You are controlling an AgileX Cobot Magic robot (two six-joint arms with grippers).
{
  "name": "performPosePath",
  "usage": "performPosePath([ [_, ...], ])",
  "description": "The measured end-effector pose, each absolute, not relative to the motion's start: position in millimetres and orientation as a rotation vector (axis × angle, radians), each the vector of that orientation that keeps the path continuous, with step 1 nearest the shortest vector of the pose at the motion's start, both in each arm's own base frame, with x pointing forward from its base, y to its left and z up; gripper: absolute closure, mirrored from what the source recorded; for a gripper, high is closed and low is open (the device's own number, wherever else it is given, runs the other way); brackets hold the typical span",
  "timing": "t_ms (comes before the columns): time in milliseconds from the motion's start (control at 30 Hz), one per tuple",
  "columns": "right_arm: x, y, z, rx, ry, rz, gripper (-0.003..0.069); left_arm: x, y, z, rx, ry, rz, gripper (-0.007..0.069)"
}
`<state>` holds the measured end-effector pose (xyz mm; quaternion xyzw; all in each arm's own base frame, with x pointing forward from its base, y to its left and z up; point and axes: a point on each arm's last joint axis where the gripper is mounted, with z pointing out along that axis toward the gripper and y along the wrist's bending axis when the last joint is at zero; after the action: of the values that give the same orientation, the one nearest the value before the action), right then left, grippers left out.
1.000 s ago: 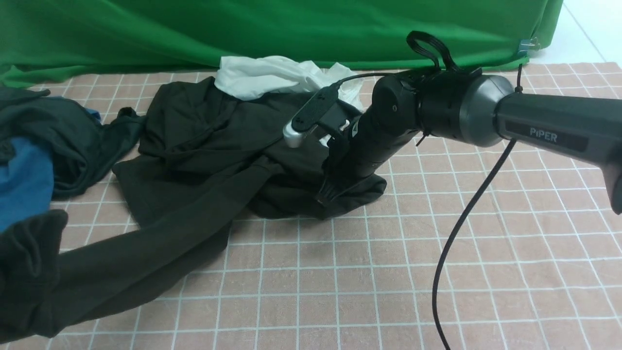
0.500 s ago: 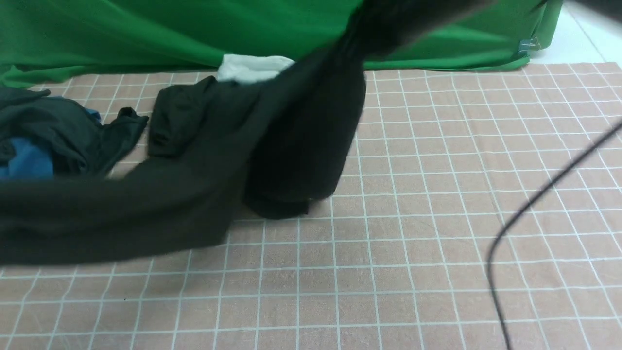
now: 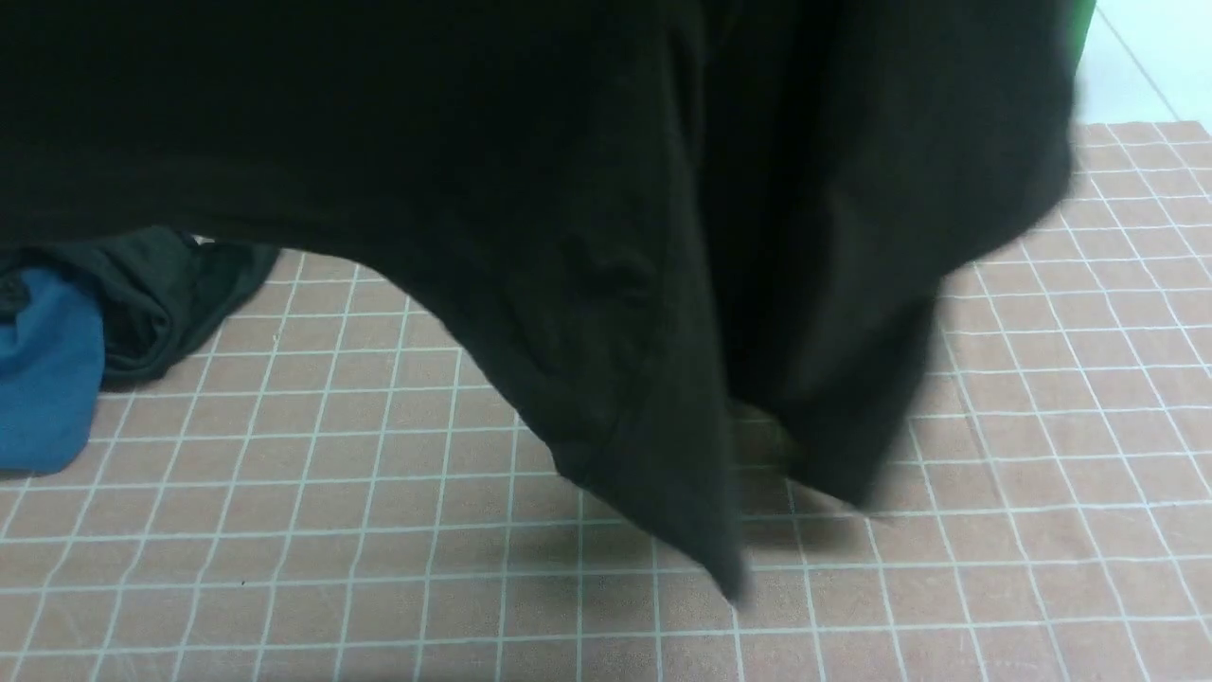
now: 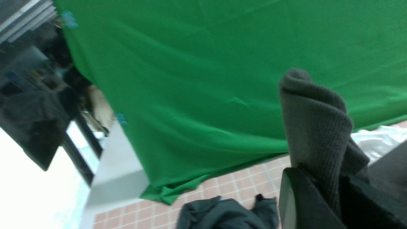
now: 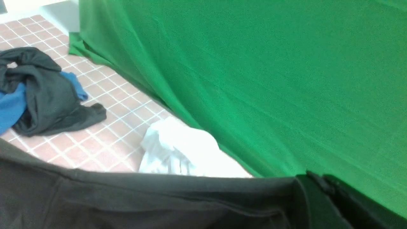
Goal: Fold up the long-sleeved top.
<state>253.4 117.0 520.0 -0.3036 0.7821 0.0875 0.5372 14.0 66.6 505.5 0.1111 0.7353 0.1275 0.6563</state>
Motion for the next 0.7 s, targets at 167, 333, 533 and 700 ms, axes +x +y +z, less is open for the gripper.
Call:
performPosePath([
  [167, 250, 117, 508, -0.761, 1.946, 0.226, 0.0625, 21, 61, 507, 0.265, 1.680, 0.307, 0.0554],
  [333, 260, 126, 467, -0.788, 2.076, 0.302, 0.0625, 42, 41, 506, 0.343, 1.737, 0.316, 0.0554],
  [533, 271, 137, 435, -0.809, 2.109, 0.336, 0.0625, 77, 8, 500, 0.469, 1.833, 0.339, 0.0554],
  [700, 278, 142, 427, -0.815, 2.118, 0.346, 0.0625, 98, -10, 496, 0.536, 1.865, 0.382, 0.0554],
])
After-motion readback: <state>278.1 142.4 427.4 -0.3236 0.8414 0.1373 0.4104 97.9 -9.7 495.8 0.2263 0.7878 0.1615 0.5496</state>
